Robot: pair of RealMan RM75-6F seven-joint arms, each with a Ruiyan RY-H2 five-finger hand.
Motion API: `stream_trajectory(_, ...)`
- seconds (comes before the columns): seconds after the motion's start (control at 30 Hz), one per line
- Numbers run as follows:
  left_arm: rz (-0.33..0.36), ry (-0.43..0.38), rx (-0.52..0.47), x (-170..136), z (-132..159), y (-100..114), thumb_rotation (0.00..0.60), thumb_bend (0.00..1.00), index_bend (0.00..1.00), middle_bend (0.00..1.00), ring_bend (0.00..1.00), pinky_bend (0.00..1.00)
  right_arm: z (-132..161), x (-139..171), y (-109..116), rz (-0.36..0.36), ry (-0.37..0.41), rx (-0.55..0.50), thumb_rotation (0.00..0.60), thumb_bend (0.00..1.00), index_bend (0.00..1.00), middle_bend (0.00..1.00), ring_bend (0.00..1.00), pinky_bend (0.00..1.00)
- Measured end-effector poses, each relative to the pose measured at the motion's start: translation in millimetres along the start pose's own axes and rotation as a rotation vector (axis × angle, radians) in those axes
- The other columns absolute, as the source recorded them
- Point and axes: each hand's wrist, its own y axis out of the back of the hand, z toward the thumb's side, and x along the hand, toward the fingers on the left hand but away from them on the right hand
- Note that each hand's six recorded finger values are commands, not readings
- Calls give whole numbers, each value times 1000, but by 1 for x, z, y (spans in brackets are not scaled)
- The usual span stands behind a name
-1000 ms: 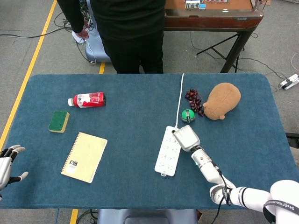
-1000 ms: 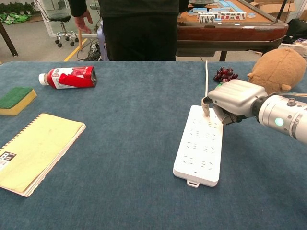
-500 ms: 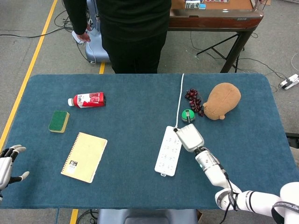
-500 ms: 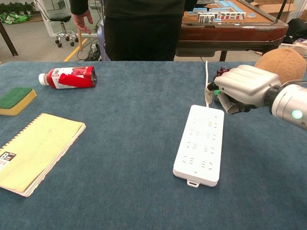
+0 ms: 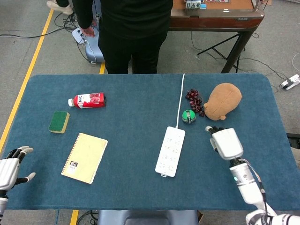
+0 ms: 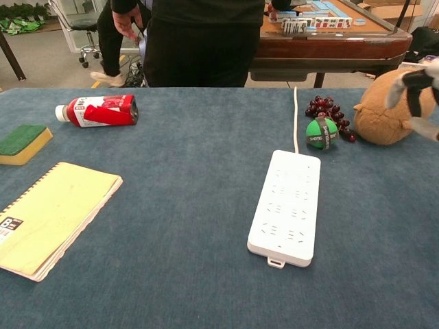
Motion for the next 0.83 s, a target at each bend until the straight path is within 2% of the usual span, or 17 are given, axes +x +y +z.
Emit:
stream_trajectory(0.13,12,-22,-12,0,5,-1,600,173,306,224,216,522,-22,30,7,-45,-55,-31,600,327,356,391,432,491)
stream_trajectory(0.4,50,-66,-40,0,12,1,600,173,340,260,240,537,-61,80,8,-104,-163,-104,600,327,356,389,431,466)
stream_trajectory(0.57,52,-85,-41,1,17,0,600,172,342,262,241,538,-80,94,3,-112,-203,-149,600,327,356,387,431,466)
stream_trajectory(0.7,52,-97,-46,1,20,0,600,173,343,263,241,538,-93,99,8,-136,-230,-175,600,327,356,387,431,466)
stream_trajectory(0.83,50,-101,-50,2,20,-1,600,172,345,264,242,539,-98,100,8,-132,-236,-189,600,327,356,387,431,466)
